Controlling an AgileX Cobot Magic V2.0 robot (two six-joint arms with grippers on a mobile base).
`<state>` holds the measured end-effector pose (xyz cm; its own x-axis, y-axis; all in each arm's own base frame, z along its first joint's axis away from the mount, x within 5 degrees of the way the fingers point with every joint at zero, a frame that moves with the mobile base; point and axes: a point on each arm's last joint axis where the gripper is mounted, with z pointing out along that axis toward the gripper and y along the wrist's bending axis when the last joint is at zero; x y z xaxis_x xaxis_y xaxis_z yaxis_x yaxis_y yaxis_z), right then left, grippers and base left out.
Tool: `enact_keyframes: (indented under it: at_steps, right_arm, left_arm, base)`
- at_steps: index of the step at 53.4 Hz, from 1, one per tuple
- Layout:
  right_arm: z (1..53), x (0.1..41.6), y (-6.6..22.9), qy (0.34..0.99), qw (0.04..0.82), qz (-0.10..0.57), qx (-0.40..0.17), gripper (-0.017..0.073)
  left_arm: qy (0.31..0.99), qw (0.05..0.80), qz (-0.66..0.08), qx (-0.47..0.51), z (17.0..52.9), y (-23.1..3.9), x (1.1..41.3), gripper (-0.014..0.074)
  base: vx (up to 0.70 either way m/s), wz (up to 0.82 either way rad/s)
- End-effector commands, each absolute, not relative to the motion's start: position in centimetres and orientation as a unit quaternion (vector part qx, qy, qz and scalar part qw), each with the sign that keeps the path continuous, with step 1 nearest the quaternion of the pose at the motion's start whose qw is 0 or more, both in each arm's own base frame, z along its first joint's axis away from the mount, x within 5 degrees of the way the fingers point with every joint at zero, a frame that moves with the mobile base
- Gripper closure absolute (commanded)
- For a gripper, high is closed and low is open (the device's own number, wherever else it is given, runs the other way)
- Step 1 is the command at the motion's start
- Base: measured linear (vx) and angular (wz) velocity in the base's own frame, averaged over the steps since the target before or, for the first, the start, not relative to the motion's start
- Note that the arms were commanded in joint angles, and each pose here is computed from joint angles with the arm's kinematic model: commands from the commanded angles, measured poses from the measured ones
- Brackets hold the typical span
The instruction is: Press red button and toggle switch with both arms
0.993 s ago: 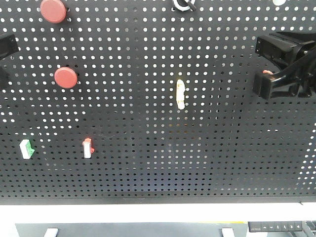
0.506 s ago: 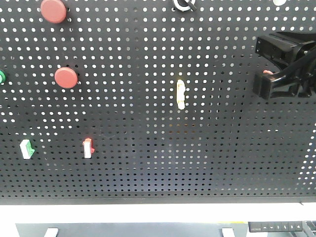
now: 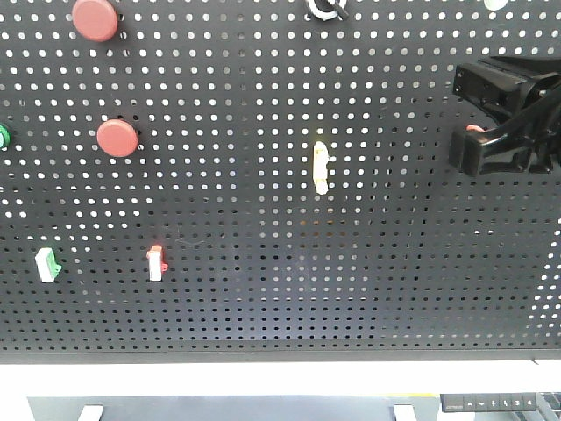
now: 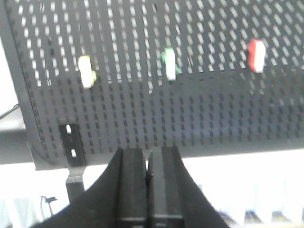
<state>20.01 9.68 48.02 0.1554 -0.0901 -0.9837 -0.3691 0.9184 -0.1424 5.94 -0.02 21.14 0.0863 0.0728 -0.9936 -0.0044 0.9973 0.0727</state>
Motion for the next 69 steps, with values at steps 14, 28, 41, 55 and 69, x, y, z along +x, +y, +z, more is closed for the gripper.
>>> enact_keyframes:
  at_steps: [14,28,41,55,69]
  right_arm:
    - [49.7,19.1,9.5,0.604,0.769,0.102,-0.183,0.0559]
    - [49.7,19.1,9.5,0.604,0.769,0.102,-0.183,0.0559]
    - [49.7,19.1,9.5,0.604,0.769,0.102,-0.183,0.0559]
    - [46.9,17.3,7.0,0.618,0.765,0.081,-0.164,0.0559]
    - [36.4,11.2,1.0,0.647,0.762,0.027,-0.035,0.0559]
  left_arm:
    - [0.641,0.767,0.013,0.021,21.1,-0.1,5.5,0.0591]
    - [0.641,0.767,0.013,0.021,21.1,-0.1,5.5,0.0591]
    - [0.641,0.767,0.013,0.021,21.1,-0.1,5.5,0.0591]
    - [0.641,0.767,0.013,0.021,21.1,-0.1,5.5,0.0591]
    - [0.641,0.767,0.013,0.021,21.1,-0.1,5.5,0.0591]
  base:
    - [0.00,0.00]
    - [0.00,0.00]
    - [0.00,0.00]
    - [0.00,0.00]
    - [0.00,0.00]
